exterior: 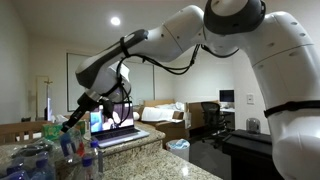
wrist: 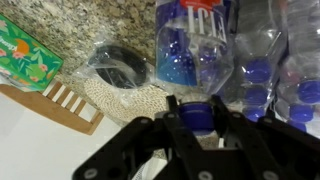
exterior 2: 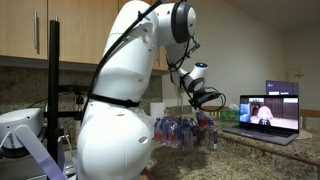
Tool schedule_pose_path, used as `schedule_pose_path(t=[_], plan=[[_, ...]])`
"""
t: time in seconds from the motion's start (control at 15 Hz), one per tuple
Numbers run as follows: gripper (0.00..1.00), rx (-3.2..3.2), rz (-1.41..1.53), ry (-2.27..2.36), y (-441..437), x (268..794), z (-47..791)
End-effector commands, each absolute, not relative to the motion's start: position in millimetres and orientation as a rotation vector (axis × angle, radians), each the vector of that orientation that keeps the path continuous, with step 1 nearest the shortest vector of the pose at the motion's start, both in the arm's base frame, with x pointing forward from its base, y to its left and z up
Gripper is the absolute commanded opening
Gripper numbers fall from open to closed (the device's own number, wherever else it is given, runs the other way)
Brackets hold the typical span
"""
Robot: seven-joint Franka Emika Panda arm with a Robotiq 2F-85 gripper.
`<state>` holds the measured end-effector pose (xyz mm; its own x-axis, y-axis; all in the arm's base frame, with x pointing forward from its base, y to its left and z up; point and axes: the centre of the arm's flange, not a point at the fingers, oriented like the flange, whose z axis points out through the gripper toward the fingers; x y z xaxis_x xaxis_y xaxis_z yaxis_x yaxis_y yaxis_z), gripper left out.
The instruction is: Move the bottle to the left, pick up the bottle near the laptop and put it together with other bottles on the left
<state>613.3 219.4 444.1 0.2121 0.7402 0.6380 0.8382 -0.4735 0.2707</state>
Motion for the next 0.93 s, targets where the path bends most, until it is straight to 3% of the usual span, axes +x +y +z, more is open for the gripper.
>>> schedule_pose_path(t=[0.0, 0.53, 0.87], plan=[[0.15, -2.300, -1.174, -1.508, 190.2, 587.1, 447.8], [0.16, -2.256, -1.219, -1.533, 193.1, 587.8, 511.3], [0.15, -2.245, -1.176, -1.569, 200.8, 539.0, 545.2]])
